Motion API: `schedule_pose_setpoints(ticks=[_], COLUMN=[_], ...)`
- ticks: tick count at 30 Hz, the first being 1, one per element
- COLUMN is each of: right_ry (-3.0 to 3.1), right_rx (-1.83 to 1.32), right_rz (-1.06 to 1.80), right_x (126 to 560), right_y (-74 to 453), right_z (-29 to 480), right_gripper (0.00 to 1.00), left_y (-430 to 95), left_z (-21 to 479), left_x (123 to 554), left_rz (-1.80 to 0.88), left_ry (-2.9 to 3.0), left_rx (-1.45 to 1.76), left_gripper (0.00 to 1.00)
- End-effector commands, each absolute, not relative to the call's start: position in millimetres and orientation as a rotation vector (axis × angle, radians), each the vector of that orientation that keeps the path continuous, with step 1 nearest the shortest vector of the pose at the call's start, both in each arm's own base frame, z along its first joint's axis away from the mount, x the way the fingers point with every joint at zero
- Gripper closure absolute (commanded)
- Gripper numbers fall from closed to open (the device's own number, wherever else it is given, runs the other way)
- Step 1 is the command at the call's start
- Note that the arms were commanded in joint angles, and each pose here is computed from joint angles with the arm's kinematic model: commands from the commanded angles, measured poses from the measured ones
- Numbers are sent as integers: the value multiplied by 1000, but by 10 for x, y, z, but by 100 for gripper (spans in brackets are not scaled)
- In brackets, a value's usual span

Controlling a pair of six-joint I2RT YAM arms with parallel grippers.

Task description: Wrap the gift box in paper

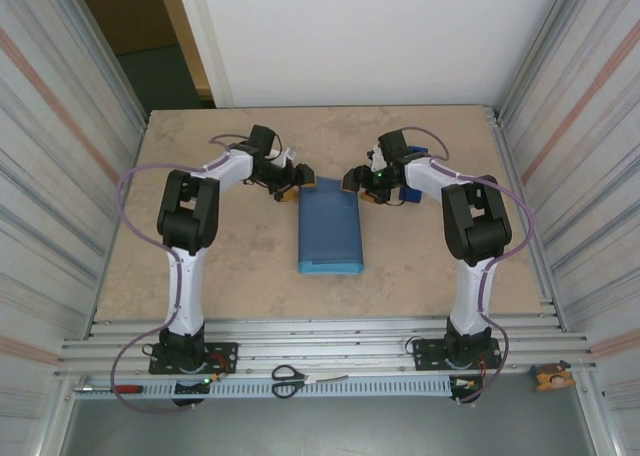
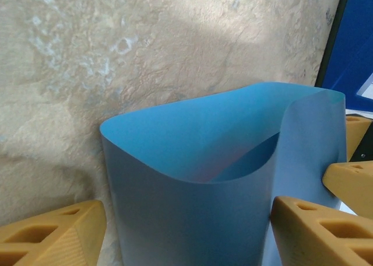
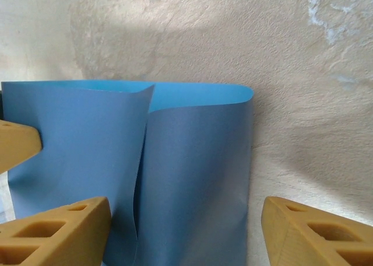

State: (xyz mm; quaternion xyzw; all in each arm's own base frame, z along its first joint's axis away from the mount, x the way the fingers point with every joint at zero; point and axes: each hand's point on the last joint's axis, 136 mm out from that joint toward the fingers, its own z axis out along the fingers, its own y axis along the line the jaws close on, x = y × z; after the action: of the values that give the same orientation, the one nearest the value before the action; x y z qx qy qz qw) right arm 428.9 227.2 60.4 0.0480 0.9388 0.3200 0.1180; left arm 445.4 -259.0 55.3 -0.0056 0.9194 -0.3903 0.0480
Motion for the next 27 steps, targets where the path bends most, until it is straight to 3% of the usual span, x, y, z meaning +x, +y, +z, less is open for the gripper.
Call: schedule_pose_setpoints(ticks=[1,23,27], right_ry=[2816,2867,2848], right_rx=[149,82,75], right_rz=[947,842,856], right_x=[4169,4122,4174], right_y=[2322,2273,2289], right_z=[512,489,576], right_gripper=[36,45,45], left_y=[-2671,-2670,-2664], left_z=[470,476,551], left_x=[4363,4310,4350], left_rz=[-1235,-1217,-1194], left_ry=[2837,2828,2812], left_rx=[-5,3,9], left_gripper=[30,48,43])
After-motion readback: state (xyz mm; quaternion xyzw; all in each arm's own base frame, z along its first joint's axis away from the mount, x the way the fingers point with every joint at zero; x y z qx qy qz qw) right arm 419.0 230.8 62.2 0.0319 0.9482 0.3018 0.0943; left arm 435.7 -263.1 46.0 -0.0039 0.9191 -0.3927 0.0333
